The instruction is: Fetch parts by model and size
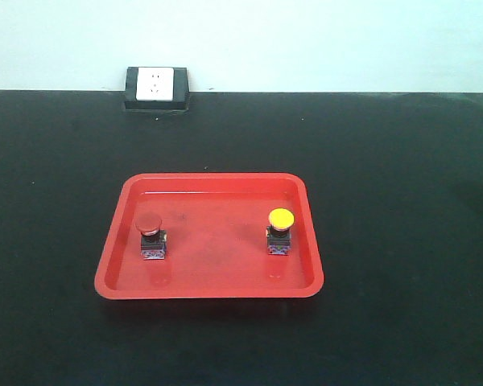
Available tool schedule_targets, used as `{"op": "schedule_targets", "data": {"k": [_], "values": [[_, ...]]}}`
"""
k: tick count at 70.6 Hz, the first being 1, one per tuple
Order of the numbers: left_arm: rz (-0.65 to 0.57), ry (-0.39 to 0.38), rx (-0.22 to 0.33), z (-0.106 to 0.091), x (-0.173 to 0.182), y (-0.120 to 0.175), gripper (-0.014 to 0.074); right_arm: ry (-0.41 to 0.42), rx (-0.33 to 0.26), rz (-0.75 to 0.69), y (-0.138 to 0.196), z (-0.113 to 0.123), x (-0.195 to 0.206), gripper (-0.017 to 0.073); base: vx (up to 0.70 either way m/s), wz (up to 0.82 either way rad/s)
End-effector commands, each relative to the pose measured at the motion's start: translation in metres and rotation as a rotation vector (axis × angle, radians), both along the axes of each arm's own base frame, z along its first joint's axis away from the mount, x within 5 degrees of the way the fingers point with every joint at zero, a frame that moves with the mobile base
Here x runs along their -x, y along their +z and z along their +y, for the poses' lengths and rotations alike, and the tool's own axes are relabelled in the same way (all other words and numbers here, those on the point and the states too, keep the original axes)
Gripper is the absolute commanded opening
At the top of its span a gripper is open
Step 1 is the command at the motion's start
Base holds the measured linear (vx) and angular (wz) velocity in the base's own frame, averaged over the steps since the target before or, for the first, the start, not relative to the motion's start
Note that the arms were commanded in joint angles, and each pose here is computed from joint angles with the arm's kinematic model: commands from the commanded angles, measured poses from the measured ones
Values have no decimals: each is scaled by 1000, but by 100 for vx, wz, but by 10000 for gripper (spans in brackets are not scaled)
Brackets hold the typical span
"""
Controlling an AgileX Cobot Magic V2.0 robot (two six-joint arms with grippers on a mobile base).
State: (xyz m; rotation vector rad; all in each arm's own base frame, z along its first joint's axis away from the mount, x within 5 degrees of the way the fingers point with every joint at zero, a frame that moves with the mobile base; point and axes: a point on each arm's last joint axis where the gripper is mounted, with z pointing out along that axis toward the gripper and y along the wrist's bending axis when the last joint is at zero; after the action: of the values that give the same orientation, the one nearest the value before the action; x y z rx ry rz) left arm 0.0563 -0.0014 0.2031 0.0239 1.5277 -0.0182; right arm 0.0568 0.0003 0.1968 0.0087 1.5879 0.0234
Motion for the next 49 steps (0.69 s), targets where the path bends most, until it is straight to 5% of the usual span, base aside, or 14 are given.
{"op": "schedule_targets", "data": {"k": [1,49], "values": [[-73,-5,9,0,1,4,-7,4,7,-77,5,0,1,-10,0,0],[-73,-5,9,0,1,4,-7,4,7,-77,5,0,1,-10,0,0]]}}
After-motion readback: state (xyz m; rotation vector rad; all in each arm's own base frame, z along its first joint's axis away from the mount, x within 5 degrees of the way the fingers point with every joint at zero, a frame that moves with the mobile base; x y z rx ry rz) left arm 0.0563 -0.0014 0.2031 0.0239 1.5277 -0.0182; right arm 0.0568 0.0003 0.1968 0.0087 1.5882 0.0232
